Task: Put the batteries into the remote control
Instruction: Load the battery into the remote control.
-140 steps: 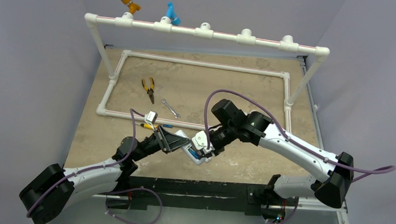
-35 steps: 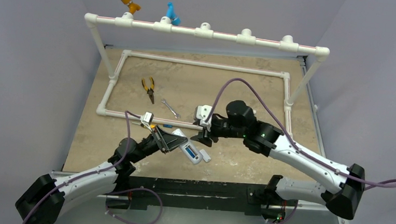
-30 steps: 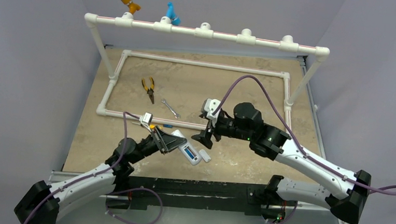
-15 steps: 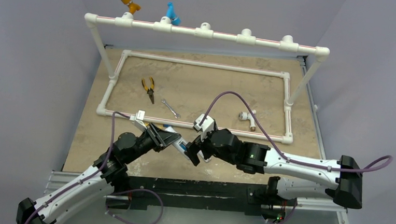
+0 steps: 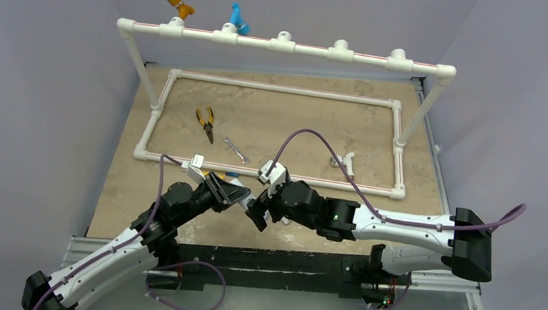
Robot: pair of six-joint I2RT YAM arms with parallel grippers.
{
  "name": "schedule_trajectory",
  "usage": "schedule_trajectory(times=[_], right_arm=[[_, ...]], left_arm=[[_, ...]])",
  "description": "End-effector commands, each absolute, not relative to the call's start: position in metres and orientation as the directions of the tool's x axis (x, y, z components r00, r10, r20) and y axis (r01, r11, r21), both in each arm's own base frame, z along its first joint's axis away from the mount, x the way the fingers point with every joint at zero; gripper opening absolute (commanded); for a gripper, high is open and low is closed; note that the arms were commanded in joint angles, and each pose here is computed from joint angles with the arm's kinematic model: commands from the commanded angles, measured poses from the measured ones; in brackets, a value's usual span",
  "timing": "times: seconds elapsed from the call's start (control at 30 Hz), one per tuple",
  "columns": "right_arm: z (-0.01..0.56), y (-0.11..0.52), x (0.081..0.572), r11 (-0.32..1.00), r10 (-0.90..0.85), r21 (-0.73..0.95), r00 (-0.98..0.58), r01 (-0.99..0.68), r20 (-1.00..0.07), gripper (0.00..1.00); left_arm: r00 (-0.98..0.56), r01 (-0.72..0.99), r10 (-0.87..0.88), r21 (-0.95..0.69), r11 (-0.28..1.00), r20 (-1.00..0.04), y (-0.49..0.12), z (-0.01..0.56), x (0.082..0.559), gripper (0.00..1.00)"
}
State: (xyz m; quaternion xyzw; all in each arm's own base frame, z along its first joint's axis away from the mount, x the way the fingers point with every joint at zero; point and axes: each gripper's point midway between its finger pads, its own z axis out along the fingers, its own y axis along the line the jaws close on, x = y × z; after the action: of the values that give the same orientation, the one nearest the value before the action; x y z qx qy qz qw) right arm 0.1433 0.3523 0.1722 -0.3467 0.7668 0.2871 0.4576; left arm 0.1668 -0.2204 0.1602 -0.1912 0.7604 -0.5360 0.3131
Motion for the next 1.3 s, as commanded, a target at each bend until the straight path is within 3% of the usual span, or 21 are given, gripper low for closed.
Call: schedule_trajectory(times=[0.0, 0.2, 0.37, 0.47, 0.67, 0.77, 0.9, 0.97, 1.1, 1.27], right_arm=[[0.181, 0.364, 0.139, 0.569, -0.245, 0.140, -0.330, -0.810, -0.912, 0.94], [0.162, 0.360, 0.138, 0.580, -0.298, 0.119, -0.345, -0.806, -0.890, 0.83], [0.157, 0.361, 0.136, 0.572, -0.311, 0.121, -0.351, -0.811, -0.883, 0.67], [0.157, 0.363, 0.133, 0.551, -0.324, 0.117, -0.341, -0.827, -0.882, 0.54], [0.152, 0.362, 0.129, 0.518, -0.383, 0.082, -0.317, -0.851, -0.868, 0.17], [0.153, 0.361, 0.131, 0.521, -0.393, 0.065, -0.308, -0.851, -0.866, 0.05], [0.156, 0.358, 0.132, 0.524, -0.393, 0.055, -0.299, -0.850, -0.869, 0.00], [0.157, 0.358, 0.132, 0.523, -0.395, 0.051, -0.295, -0.851, -0.870, 0.00], [0.158, 0.355, 0.133, 0.525, -0.396, 0.047, -0.293, -0.850, -0.870, 0.00], [0.161, 0.353, 0.133, 0.527, -0.387, 0.043, -0.286, -0.848, -0.877, 0.00]], left_arm=[[-0.719, 0.108, -0.633, -0.946, 0.305, -0.287, -0.224, 0.189, 0.168, 0.00], [-0.713, 0.107, -0.643, -0.950, 0.295, -0.280, -0.222, 0.192, 0.168, 0.00], [-0.708, 0.100, -0.651, -0.952, 0.291, -0.273, -0.220, 0.192, 0.168, 0.00], [-0.709, 0.098, -0.652, -0.953, 0.285, -0.268, -0.220, 0.192, 0.168, 0.00], [-0.722, 0.107, -0.639, -0.956, 0.273, -0.264, -0.223, 0.192, 0.165, 0.00], [-0.730, 0.118, -0.630, -0.957, 0.263, -0.264, -0.225, 0.192, 0.163, 0.11], [-0.732, 0.132, -0.627, -0.959, 0.252, -0.266, -0.226, 0.194, 0.162, 0.34], [-0.734, 0.136, -0.624, -0.958, 0.251, -0.268, -0.227, 0.194, 0.162, 0.40], [-0.738, 0.140, -0.618, -0.958, 0.251, -0.270, -0.228, 0.194, 0.162, 0.47], [-0.750, 0.145, -0.603, -0.957, 0.250, -0.271, -0.232, 0.193, 0.161, 0.47]])
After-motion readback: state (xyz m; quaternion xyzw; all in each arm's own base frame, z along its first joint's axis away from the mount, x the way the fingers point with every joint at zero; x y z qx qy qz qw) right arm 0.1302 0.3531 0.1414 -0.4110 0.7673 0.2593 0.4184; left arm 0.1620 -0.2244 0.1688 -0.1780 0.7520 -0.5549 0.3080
